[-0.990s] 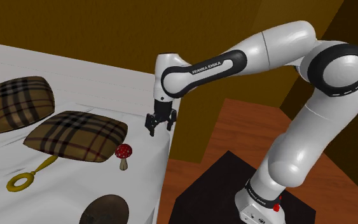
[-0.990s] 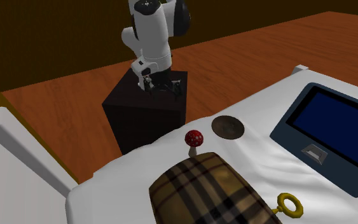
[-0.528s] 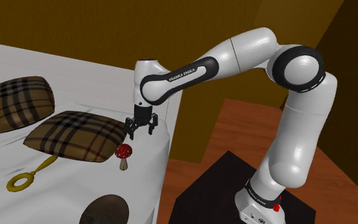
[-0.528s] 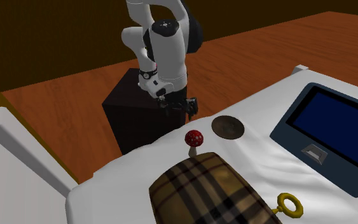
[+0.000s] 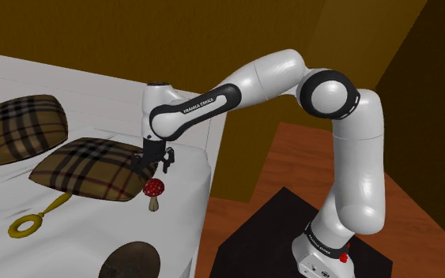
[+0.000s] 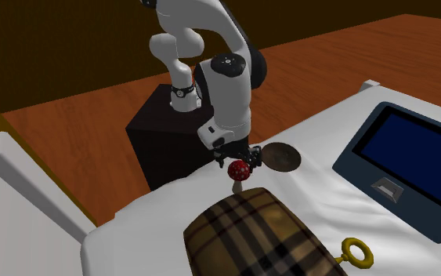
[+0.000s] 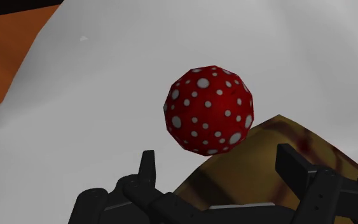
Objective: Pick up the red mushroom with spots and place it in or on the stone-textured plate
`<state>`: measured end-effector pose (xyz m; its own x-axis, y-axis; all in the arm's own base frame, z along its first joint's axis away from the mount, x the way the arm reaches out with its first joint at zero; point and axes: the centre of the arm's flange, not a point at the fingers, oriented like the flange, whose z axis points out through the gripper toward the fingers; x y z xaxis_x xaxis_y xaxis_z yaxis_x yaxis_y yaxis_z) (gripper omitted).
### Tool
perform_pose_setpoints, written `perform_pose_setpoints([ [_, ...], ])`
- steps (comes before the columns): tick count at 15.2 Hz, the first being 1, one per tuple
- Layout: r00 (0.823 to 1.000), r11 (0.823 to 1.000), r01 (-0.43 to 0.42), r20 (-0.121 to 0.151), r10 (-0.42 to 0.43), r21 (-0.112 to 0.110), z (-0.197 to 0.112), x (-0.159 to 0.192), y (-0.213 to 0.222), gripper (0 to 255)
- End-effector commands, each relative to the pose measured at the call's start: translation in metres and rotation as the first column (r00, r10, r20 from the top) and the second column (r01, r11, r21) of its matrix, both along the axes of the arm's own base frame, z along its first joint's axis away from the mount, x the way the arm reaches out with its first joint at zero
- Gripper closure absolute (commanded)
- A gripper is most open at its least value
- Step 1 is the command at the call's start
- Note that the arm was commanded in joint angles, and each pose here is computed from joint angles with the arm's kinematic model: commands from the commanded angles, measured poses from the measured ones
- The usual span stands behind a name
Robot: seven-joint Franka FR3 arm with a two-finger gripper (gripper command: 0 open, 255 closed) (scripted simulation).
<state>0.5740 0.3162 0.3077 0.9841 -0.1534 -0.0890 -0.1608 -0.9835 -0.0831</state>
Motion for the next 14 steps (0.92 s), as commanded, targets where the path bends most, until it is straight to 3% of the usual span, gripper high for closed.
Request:
perform_pose_setpoints([
  [1,1.000,1.000,0.001,0.002,-0.001,0.001,-0.010,0.002,0.002,0],
  [6,1.000,1.000,0.001,0.002,-0.001,0.001,-0.034,0.000,0.005,0],
  [14,1.000,1.000,0.001,0.002,-0.001,0.001,-0.034,0.000,0.005,0],
])
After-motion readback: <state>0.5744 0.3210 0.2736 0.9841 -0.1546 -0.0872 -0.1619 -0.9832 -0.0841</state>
